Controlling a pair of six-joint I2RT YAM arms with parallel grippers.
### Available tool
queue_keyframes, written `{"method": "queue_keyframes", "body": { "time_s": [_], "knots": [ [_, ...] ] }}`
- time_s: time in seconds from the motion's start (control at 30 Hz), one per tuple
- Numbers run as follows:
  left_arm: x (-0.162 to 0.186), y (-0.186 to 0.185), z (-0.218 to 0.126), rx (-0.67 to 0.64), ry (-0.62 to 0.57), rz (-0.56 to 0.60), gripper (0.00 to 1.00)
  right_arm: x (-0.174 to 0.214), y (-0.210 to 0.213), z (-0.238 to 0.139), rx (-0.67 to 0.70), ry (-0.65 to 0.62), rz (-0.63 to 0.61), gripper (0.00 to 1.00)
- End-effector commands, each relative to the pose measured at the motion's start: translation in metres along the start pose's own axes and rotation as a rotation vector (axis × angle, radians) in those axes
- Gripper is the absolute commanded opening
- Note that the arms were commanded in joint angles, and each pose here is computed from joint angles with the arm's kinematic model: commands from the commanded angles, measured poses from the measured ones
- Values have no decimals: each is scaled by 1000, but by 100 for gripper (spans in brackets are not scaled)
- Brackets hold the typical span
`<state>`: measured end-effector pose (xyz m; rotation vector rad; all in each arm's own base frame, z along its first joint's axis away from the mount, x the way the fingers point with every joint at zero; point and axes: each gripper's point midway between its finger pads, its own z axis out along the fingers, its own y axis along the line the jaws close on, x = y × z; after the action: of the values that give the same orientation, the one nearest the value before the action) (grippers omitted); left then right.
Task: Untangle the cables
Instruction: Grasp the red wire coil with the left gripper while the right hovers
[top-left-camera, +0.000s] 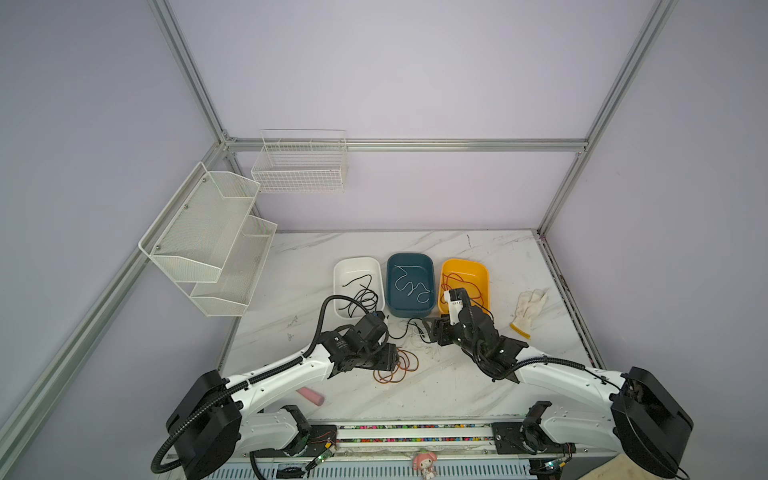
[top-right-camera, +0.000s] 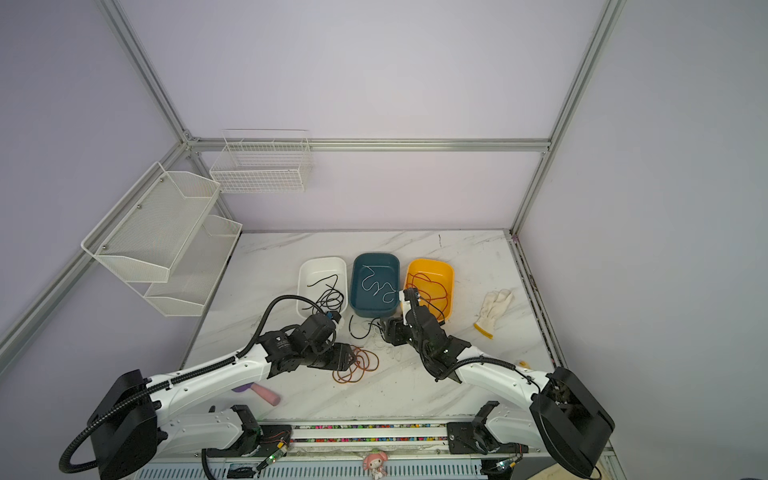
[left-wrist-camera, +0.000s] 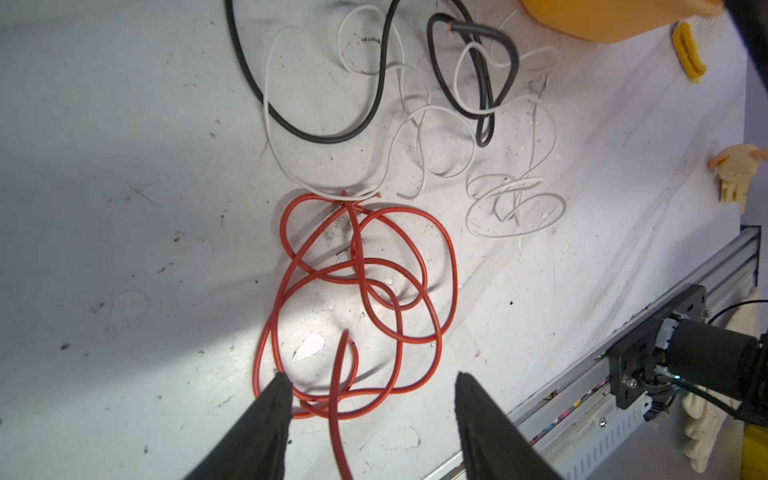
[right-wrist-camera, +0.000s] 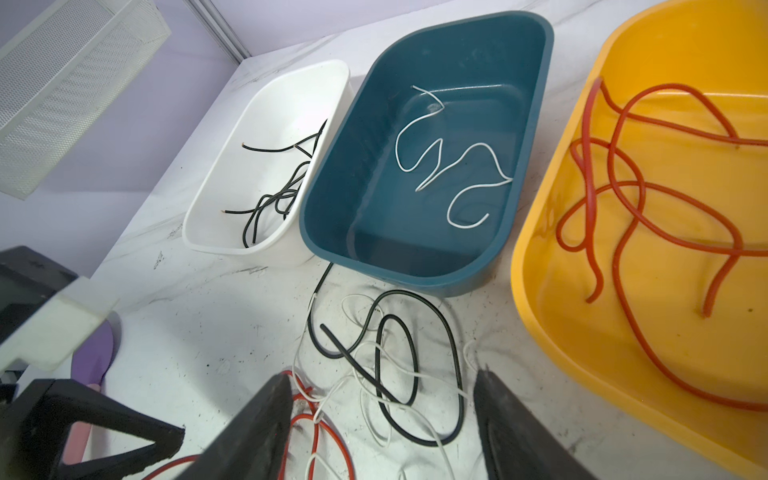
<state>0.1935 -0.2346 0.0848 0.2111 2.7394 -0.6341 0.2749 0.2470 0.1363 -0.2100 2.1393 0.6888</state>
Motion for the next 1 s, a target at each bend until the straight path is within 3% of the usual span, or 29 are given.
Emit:
{"method": "queue_keyframes", "body": {
  "time_s": [0.0, 0.4, 0.87, 0.97],
  "knots": [
    [-4, -12, -3, 25, 1, 26, 59, -5, 0, -5, 2, -27, 3, 73],
    [-15, -6, -4, -49, -26, 48, 30, 1, 0, -3, -10, -17, 12, 74],
    [-33, -12, -8, -57, -85, 46, 29, 6, 3, -2, -40, -7, 24, 75],
    [-35, -14, -7, -54, -85, 49, 22, 7, 3, -2, -40, -4, 24, 75]
  ]
}}
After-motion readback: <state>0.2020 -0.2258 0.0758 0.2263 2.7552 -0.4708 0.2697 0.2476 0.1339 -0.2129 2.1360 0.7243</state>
